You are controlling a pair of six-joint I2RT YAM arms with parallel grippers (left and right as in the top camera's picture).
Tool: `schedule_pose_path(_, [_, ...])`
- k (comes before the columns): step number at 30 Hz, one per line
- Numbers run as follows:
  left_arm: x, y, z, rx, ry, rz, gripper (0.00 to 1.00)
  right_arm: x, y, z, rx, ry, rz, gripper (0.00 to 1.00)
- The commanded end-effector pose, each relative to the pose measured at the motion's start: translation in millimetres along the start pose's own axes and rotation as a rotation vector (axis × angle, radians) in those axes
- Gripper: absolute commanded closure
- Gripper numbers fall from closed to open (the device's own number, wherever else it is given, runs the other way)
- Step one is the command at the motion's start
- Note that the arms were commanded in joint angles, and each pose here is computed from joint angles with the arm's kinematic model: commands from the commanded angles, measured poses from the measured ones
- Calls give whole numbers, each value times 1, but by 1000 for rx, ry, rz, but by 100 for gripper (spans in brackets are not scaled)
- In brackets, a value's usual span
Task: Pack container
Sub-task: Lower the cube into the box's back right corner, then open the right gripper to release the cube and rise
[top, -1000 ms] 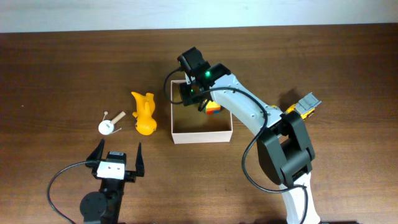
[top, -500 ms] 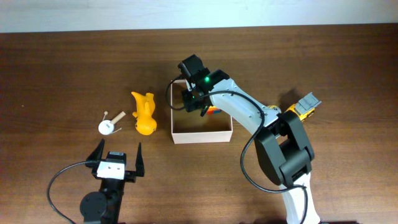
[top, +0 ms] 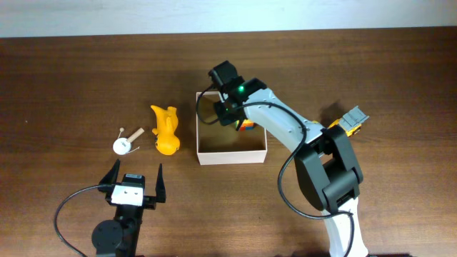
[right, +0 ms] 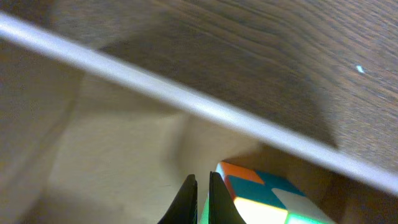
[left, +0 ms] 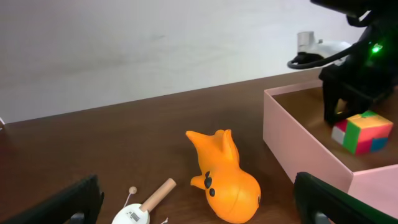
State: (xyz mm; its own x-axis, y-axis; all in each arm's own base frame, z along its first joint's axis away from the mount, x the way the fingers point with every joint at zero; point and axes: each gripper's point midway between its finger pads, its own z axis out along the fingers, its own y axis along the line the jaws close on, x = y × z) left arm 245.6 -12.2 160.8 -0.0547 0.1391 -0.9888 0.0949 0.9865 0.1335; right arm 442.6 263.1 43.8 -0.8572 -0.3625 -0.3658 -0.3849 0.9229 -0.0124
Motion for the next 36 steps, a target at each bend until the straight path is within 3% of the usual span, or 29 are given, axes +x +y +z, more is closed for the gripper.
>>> schedule_pose_path(1, [2,2,0,-10,2,16,1,2,-36,3,54,14,38,96])
schedule_pose_path(10, [2,2,0,-10,1,16,1,1,-50,3,40,18,-1,96])
schedule_pose_path(22, [2,2,0,-10,2,16,1,27,8,-1,-119,106,-152,96])
schedule_pose_path(36, [2,2,0,-10,1,16,1,67,-8,-8,-31,277,-68,96])
